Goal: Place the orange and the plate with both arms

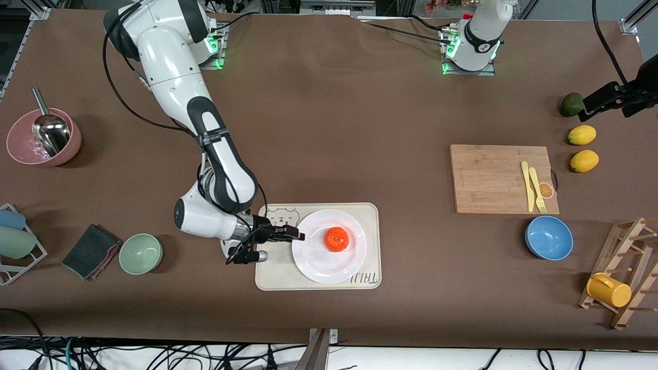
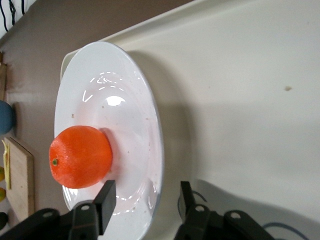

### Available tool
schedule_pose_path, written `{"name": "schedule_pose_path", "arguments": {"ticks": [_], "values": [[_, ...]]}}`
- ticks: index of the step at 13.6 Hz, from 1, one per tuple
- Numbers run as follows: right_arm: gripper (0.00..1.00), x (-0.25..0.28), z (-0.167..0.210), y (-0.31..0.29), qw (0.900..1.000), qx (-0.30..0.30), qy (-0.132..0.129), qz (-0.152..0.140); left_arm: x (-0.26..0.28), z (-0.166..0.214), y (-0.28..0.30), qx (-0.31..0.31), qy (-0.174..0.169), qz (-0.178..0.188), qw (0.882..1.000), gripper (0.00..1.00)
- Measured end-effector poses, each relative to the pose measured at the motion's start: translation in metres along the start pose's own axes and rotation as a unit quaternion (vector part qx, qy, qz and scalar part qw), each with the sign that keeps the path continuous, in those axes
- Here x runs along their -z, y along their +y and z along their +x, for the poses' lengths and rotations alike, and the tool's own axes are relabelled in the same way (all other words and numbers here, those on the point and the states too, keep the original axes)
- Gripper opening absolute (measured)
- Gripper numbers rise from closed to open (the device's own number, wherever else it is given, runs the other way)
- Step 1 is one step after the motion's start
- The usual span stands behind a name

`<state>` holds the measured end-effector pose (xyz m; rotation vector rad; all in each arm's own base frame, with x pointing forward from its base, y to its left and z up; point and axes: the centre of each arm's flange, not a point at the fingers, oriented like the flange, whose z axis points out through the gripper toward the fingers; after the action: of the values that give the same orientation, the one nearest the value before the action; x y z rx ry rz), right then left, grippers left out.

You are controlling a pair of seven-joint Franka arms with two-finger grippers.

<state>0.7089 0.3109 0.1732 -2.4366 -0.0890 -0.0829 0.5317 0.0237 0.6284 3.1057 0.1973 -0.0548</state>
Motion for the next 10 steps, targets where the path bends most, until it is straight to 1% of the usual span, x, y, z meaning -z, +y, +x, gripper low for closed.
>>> {"name": "schedule_pose_path", "arguments": {"ticks": [1,2,3,4,5,6,8,10], "values": [[0.75,0.008,0.002,-0.003,0.999,0.025,-0.005,-0.027,0.0,-0.001,0.009,-0.008,0.0,0.001,1.0,1.0],[0.85,0.017,0.003,-0.007,0.997,0.049,-0.012,-0.053,0.0,-0.002,0.016,-0.014,0.0,0.001,1.0,1.0],[0.96,0.027,0.003,-0.011,0.994,0.074,-0.023,-0.079,0.0,-0.002,0.021,-0.019,0.0,0.002,1.0,1.0],[1.0,0.04,0.002,-0.015,0.989,0.095,-0.039,-0.105,0.0,-0.003,0.024,-0.021,0.001,0.002,1.0,1.0],[1.0,0.057,0.001,-0.018,0.983,0.113,-0.059,-0.135,0.001,-0.003,0.024,-0.023,0.001,0.002,1.0,1.0],[1.0,0.078,0.0,-0.02,0.973,0.129,-0.084,-0.173,0.001,-0.003,0.027,-0.026,0.001,0.001,1.0,1.0],[1.0,0.125,-0.004,-0.025,0.948,0.149,-0.136,-0.246,0.002,-0.004,0.033,-0.032,0.004,0.0,0.999,1.0],[1.0,0.185,-0.01,-0.024,0.924,0.134,-0.187,-0.305,0.003,-0.005,0.039,-0.038,0.004,0.0,0.999,1.0]]}}
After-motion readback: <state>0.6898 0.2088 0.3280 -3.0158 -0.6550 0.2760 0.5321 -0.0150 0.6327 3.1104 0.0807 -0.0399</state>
